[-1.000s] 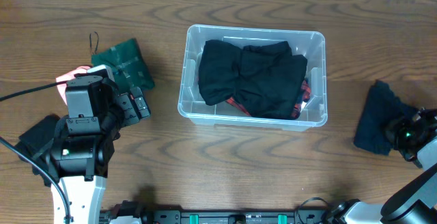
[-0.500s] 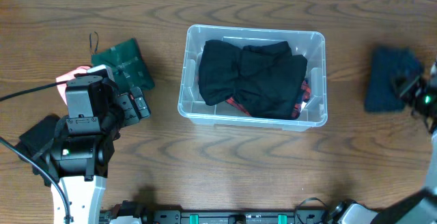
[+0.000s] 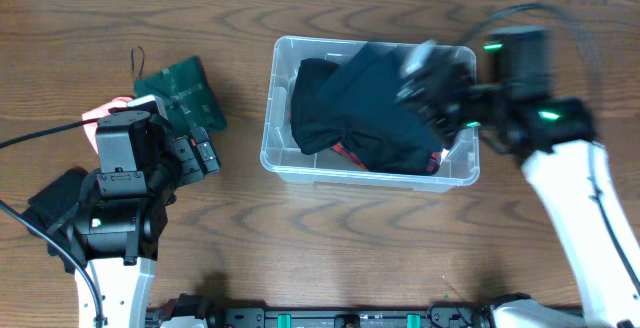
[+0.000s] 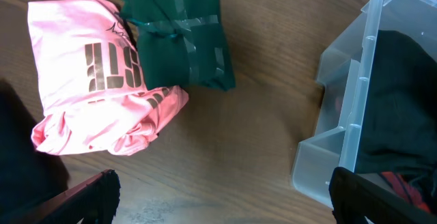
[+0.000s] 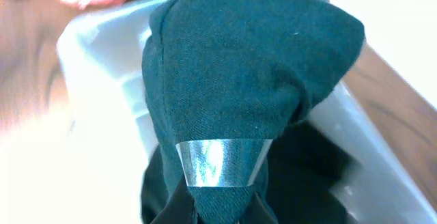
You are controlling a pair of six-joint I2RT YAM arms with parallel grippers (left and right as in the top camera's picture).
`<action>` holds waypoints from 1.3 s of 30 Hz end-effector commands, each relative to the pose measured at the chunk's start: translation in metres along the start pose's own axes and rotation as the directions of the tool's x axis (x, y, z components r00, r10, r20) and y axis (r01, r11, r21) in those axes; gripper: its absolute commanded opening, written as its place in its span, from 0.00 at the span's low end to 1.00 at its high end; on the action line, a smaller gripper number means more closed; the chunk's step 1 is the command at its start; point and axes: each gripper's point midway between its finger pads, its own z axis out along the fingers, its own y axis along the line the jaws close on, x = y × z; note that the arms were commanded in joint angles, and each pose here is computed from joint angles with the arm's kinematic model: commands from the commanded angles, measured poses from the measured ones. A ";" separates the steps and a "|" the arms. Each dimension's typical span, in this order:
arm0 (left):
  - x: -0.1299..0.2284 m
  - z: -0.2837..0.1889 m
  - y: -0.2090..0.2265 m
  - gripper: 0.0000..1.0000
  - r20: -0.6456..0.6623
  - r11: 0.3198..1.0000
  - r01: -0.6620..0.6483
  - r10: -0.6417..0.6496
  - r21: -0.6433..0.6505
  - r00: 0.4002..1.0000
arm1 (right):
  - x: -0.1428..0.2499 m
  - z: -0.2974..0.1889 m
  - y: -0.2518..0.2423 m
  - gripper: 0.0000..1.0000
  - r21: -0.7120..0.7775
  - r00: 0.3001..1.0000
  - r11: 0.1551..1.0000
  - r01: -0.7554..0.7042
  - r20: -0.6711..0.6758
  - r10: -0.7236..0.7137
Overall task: Pack container
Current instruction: 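Carry the black garment into the container and release it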
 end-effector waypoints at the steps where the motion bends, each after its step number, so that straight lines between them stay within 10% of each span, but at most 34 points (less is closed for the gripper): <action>1: -0.007 -0.005 -0.002 0.98 0.019 1.000 0.000 0.000 0.000 1.000 | 0.015 0.038 0.015 0.01 -0.067 0.969 0.974 0.215 -0.111 -0.221; 13: -0.005 -0.005 -0.001 0.98 0.010 1.000 0.000 0.000 -0.003 1.000 | 0.074 0.115 0.062 0.01 -0.333 0.930 0.937 0.105 -0.301 -0.212; 14: -0.005 -0.005 -0.001 0.98 0.010 1.000 0.000 0.000 -0.003 1.000 | 0.078 0.118 0.062 0.15 -0.333 0.925 0.938 0.100 -0.316 -0.211; 16: -0.005 -0.005 -0.001 0.98 0.010 1.000 0.000 0.000 -0.003 1.000 | 0.077 0.122 0.058 0.99 -0.307 0.927 0.948 0.086 -0.324 -0.189; 29: -0.005 -0.005 -0.001 0.98 0.010 1.000 0.000 0.000 -0.003 1.000 | -0.045 0.038 -0.025 0.99 0.234 0.994 0.970 0.072 -0.099 -0.050; 39: -0.005 -0.005 -0.001 0.98 0.010 1.000 0.000 0.000 -0.003 1.000 | 0.038 0.063 -0.029 0.73 0.218 0.937 0.969 -0.118 -0.299 0.181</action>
